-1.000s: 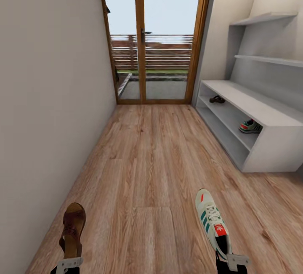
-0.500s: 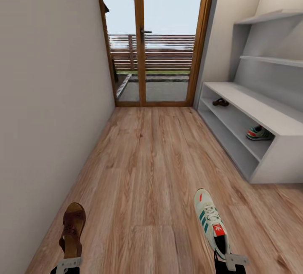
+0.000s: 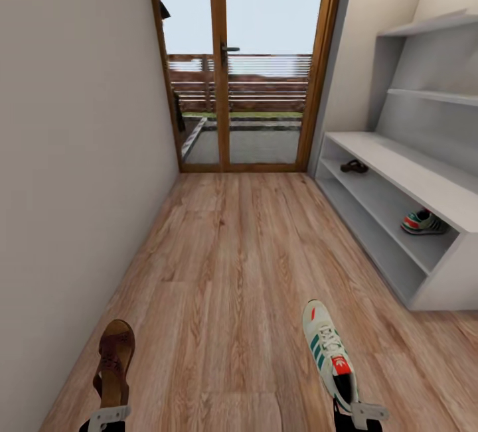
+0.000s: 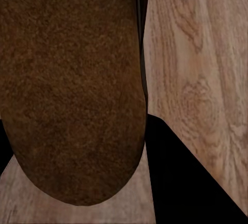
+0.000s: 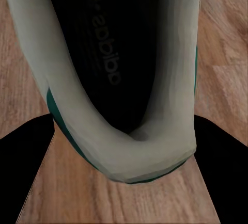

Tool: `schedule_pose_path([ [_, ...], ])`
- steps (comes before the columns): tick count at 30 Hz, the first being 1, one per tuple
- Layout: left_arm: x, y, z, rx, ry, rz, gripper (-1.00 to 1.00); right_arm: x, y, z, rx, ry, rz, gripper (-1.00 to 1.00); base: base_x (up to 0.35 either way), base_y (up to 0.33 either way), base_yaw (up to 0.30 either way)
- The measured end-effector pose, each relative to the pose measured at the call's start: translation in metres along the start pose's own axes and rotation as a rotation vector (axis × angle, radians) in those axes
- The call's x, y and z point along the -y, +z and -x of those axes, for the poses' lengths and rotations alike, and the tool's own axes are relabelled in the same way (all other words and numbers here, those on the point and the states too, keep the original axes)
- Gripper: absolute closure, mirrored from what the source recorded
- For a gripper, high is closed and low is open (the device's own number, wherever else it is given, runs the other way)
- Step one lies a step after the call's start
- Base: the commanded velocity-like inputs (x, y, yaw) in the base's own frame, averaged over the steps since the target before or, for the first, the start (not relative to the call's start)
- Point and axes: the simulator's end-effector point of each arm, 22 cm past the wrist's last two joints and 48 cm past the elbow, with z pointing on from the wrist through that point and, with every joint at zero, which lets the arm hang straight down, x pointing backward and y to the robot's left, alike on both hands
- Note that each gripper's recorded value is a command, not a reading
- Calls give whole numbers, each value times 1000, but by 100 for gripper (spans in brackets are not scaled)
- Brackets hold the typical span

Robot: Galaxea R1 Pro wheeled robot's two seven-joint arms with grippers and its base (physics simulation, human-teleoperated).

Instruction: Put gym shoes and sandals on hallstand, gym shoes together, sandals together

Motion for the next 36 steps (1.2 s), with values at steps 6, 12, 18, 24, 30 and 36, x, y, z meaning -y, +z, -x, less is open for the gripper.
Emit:
schedule_pose_path([
  [6,0,0,0,0,-1,0,100,-2,-12,-30,-69,-7,9,100,336,0,0],
  [12,0,0,0,0,0,0,100,-2,-17,-39,-88,-10,10,100,336,0,0],
  [18,0,0,0,0,-1,1,100,-2,-19,-42,-93,-11,11,100,336,0,0],
  [24,1,0,-1,-1,1,-2,100,-3,-19,-43,-94,-11,12,100,336,0,0],
  [30,1,0,0,0,-1,-1,100,-2,-19,-43,-94,-11,11,100,336,0,0],
  [36,0,0,0,0,0,0,100,-2,-19,-43,-94,-11,11,100,336,0,0],
])
